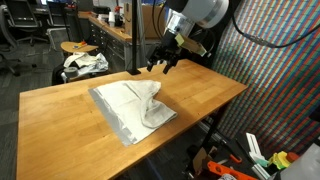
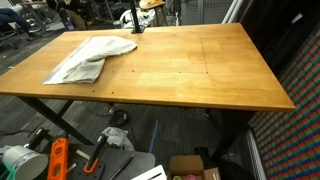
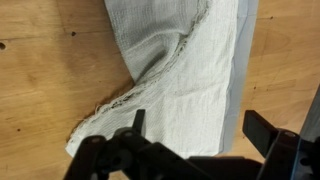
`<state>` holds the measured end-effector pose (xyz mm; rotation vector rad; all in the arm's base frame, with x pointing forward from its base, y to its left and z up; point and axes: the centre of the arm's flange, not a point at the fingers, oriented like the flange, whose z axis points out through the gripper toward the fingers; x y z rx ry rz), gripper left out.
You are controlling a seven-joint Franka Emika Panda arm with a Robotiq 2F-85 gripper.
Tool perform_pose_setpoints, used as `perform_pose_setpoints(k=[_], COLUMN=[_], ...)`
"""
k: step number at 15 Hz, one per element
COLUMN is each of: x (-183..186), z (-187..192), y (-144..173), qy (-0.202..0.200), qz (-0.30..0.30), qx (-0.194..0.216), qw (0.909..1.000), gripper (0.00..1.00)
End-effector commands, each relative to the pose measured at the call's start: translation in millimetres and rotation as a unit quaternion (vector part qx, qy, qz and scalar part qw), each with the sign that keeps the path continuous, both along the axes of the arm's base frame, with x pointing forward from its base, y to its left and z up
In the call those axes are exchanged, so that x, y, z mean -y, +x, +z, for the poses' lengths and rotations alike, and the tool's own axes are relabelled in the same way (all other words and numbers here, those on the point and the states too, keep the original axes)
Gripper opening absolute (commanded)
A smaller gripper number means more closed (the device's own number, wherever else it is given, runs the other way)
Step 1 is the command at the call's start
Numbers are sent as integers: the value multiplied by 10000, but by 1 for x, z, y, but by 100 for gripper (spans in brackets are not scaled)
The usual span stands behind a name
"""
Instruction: Fold the white towel in half from right to left
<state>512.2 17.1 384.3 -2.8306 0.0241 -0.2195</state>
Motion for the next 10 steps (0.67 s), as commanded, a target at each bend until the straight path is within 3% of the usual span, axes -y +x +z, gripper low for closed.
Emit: perform_pose_setpoints(k=[1, 6, 10], x=[0, -10, -24], z=[-3, 12, 25], y=[2, 16, 65], qy=[1, -89, -1404], qz=[-12, -188, -359], qx=[-27, -18, -293], qw=[10000, 9998, 9890], gripper=[100, 100, 100])
